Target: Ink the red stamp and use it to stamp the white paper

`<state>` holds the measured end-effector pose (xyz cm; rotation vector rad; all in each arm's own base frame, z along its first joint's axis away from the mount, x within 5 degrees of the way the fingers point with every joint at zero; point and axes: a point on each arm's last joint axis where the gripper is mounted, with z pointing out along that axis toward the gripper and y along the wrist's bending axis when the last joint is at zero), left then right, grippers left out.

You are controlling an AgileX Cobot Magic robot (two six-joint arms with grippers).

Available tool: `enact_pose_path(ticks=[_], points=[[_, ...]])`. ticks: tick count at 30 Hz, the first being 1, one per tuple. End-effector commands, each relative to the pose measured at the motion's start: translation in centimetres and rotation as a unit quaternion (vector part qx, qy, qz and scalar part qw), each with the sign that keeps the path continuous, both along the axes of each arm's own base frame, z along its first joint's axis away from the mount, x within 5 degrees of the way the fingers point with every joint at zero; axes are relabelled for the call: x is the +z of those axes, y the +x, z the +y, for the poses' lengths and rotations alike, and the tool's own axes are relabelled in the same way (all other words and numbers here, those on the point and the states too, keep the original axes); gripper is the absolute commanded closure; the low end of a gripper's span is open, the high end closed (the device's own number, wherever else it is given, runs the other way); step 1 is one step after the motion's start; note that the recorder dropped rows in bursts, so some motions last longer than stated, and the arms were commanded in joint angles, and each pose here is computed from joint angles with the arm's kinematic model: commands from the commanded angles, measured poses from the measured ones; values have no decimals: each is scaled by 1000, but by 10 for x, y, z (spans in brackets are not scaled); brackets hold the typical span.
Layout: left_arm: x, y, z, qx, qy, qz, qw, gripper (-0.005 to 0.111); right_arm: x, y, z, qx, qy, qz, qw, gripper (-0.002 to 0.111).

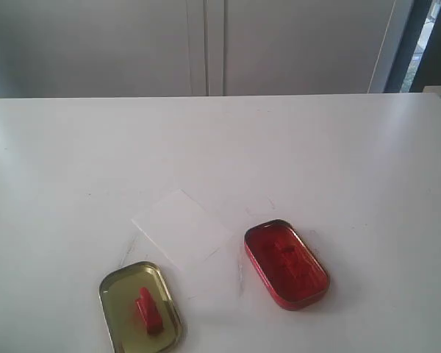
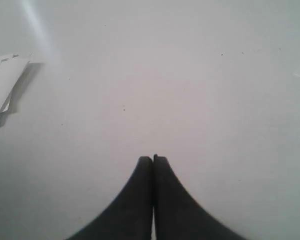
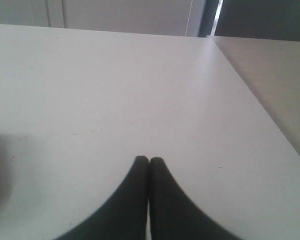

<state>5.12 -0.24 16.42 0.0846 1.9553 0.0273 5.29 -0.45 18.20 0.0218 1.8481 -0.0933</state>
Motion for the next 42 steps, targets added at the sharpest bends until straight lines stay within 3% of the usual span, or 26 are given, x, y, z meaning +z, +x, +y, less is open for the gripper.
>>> enact_pose_path(ticks=[1,18,34,42], points=[[0,0,-1,-3,-6,-2,1000,107,0,0,0,-3,-3,-8,1000,108],[0,0,-1,-3,-6,-2,1000,107,0,0,0,-3,-3,-10,1000,108],[0,0,-1,-3,-6,-2,1000,107,40,2,1,4,-19,-227,974,108],[0,0,-1,-3,-6,-2,1000,107,43,1,1,4,-8,-244,970,108]])
